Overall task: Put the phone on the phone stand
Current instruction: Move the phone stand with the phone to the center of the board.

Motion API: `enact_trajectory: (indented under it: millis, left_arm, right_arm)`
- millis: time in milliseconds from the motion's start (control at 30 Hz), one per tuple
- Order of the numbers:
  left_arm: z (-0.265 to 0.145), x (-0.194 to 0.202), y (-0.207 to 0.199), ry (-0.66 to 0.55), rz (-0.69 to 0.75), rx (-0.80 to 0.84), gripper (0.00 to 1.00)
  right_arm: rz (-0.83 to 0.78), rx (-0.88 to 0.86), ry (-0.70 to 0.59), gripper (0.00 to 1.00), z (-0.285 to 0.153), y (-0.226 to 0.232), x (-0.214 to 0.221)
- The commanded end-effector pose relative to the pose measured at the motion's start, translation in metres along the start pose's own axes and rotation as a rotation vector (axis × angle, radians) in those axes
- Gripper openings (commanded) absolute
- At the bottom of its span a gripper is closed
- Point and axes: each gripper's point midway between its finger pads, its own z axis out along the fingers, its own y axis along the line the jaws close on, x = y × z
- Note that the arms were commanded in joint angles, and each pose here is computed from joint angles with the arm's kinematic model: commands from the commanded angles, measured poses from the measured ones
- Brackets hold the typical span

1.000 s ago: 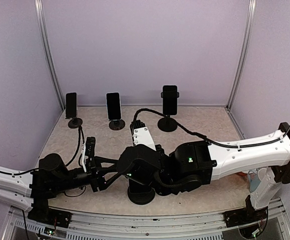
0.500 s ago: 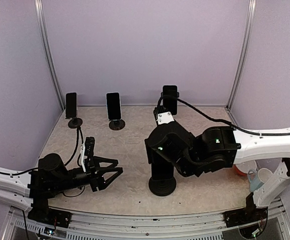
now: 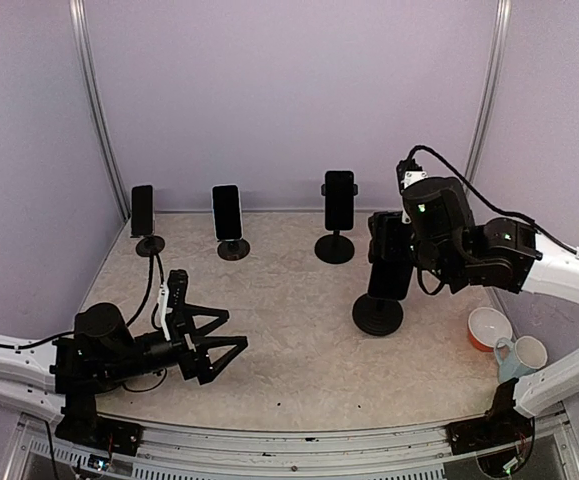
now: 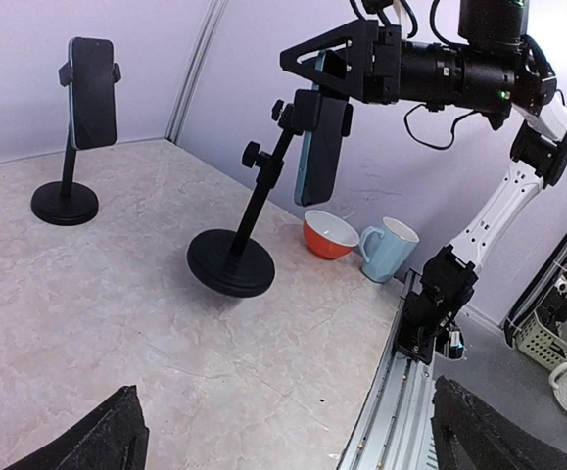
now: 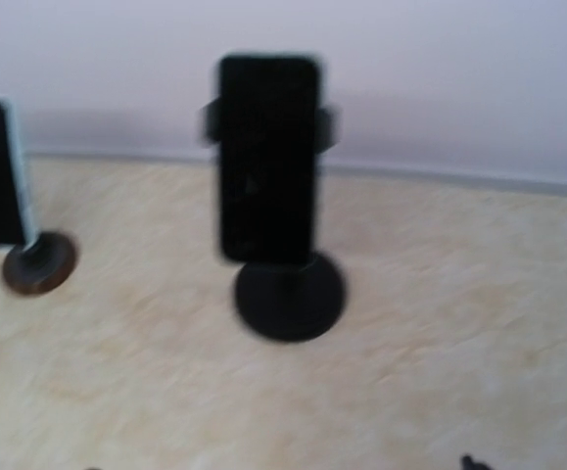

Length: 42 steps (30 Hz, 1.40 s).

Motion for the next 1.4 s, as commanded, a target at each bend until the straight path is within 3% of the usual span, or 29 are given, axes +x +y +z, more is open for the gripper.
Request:
enact_trajectory:
  millis: [0, 900, 1367]
  left_arm:
    - [0.002, -0.014, -0.003, -0.023, 0.013, -0.005, 0.99]
    - [-0.003, -0.018, 0.002, -0.017, 0.015, -0.030, 0.99]
    - [-0.006, -0.015, 0.003, -0.019, 0.003, -0.027, 0.99]
  right_arm:
    - [0.078, -0.005, -0.144, 0.46, -0.003, -0.026, -0.054]
    - [0.077, 0.079, -0.106, 0.44, 0.111, -0.164, -0.096]
    - [0.035, 0.152, -0.218, 0.44, 0.138, -0.197, -0.149]
